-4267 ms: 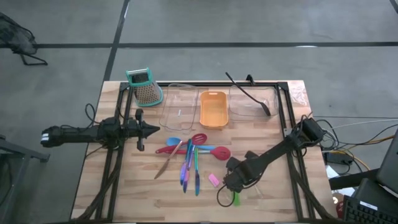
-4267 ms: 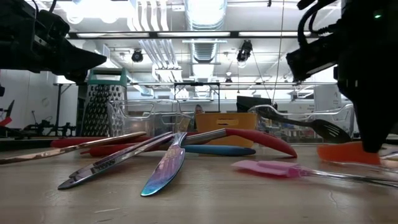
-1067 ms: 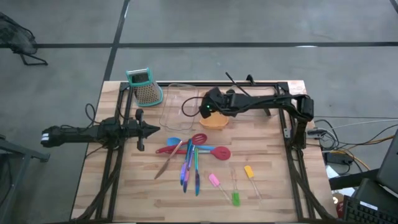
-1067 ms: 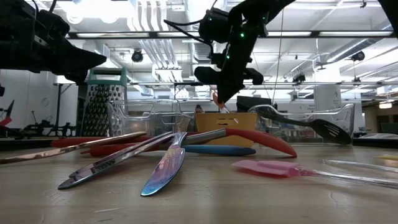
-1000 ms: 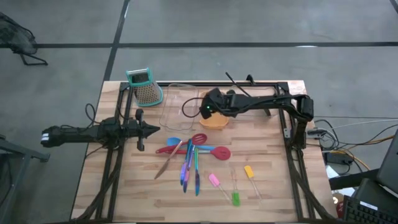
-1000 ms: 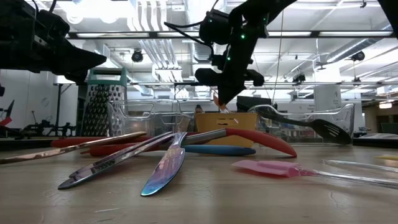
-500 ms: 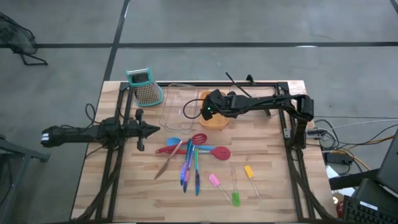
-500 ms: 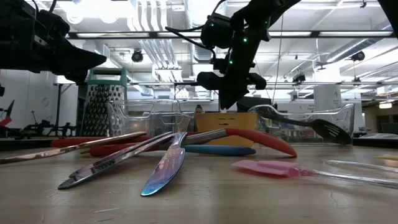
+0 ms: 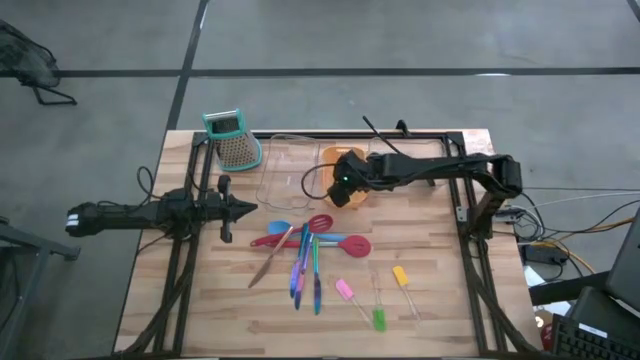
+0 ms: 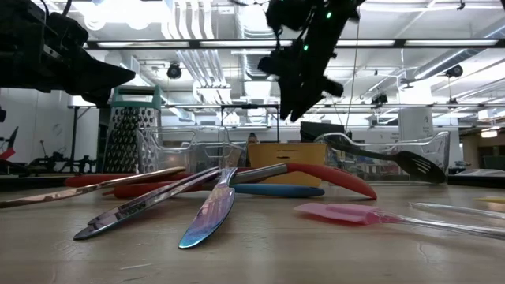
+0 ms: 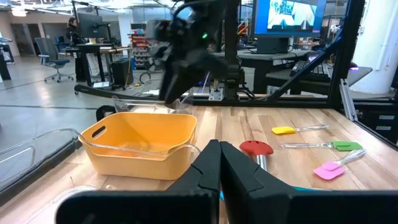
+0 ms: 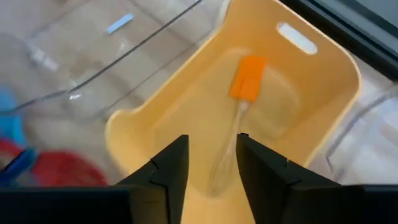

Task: Pick & Place Kitchen Items
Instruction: Put the yellow spatula into the orange bin

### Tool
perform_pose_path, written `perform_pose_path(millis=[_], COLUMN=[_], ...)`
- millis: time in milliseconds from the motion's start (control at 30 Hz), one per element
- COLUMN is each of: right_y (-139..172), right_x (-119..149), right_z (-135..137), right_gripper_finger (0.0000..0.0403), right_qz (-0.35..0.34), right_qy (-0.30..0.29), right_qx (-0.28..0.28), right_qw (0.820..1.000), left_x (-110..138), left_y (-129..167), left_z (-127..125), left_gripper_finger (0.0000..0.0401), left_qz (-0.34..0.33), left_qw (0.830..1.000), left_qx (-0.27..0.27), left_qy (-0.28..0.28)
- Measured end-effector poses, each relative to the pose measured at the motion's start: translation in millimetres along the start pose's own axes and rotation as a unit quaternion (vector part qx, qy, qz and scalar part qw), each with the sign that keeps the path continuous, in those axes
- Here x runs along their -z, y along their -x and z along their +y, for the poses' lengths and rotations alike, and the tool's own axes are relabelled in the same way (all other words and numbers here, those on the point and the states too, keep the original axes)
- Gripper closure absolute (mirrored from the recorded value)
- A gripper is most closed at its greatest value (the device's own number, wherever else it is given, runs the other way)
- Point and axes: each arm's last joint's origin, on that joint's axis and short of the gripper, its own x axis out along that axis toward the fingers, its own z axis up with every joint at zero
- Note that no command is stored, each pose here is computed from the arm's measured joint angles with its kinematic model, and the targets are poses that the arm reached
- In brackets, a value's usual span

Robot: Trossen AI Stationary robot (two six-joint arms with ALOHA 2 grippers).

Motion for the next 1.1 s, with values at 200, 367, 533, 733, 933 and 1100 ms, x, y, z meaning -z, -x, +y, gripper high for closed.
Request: perform_pose_path(millis=[200,367,533,733,933,1100], right_y=[35,53,64,77,88,92], right_x=[13,34,73,109,128,131], right_z=[13,34,57,73,82,89], right_gripper_finger=[0.0229,0.0232,0.0254,0.0278,0.0298,0.0318], right_qz=[0.011,0.065,0.096,0.116,0.124,0.138], right_qy=[0.005,0.01,0.041,0.074,0.072,0.012], right_qx=[-0.066,-0.148,-0.168,-0.181,-0.191,-0.219], right_qw=[0.998,0.987,0.98,0.974,0.971,0.966], left_x=[0,0,1,1,1,1], left_y=[0,0,0,0,0,0], left_z=[0,0,0,0,0,0], left_gripper_finger=[0.0396,0.0396,0.0396,0.0396,0.0396,0.0396], left_qz=[0.0,0.002,0.004,0.004,0.004,0.004], left_qw=[1.0,1.0,1.0,1.0,1.0,1.0], left_qx=[0.0,0.0,0.0,0.0,0.0,0.0], left_qy=[0.0,0.0,0.0,0.0,0.0,0.0])
